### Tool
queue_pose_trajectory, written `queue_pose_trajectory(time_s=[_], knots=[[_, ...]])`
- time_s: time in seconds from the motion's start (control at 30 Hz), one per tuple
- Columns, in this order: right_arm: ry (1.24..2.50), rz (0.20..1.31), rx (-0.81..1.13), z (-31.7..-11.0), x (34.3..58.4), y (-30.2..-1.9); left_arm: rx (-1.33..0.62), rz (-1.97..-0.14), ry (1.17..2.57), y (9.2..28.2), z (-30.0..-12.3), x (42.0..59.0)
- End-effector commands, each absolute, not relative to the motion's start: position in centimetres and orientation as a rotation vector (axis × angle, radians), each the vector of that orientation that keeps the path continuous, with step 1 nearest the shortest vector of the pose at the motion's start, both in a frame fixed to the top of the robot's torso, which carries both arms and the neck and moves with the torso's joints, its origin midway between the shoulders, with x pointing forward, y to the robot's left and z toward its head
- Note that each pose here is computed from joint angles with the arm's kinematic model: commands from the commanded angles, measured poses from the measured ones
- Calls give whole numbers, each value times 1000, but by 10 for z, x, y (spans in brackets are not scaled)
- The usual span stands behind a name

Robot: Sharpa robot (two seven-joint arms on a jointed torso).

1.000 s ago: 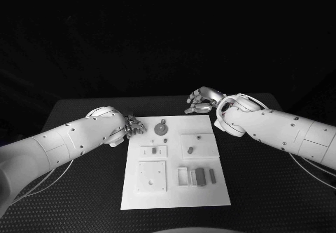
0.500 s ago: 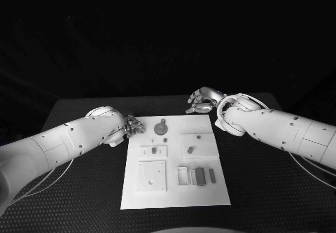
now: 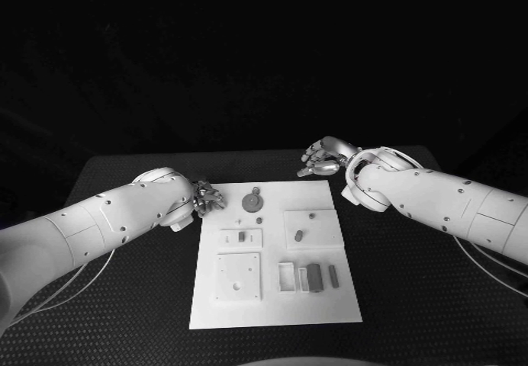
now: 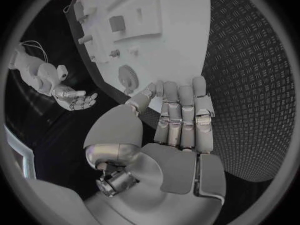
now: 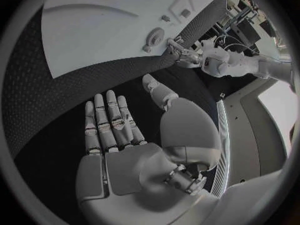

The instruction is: Assemble the parts on the task board

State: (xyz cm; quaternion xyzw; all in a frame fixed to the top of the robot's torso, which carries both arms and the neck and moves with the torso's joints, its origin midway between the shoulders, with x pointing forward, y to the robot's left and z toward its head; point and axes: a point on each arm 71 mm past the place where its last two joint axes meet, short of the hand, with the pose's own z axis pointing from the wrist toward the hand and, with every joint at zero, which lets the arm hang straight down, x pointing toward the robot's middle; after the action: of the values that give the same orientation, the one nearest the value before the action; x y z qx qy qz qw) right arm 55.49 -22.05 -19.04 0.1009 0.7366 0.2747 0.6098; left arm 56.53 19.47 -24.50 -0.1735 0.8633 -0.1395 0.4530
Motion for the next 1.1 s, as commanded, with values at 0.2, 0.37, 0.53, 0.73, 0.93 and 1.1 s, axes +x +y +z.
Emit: queue_pose_trajectory(time_s=[0.2,0.37,0.53,0.73,0.93,1.1], knots=[[1718,655,262,-193,557,-224,-583,-466,2195,199,-249,555],[1749,635,267,-196,559,-229,-580,-499,2214,202,-240,546],[1787,628,262,-200,561,-230,-586,-527,2225,205,-237,534],[1778,640,251,-199,561,-229,-575,-567,2225,199,-234,520],[1763,647,248,-198,561,-229,-531,-555,2196,197,-232,511],[1754,655,247,-197,560,-228,-474,-510,2186,196,-235,504]])
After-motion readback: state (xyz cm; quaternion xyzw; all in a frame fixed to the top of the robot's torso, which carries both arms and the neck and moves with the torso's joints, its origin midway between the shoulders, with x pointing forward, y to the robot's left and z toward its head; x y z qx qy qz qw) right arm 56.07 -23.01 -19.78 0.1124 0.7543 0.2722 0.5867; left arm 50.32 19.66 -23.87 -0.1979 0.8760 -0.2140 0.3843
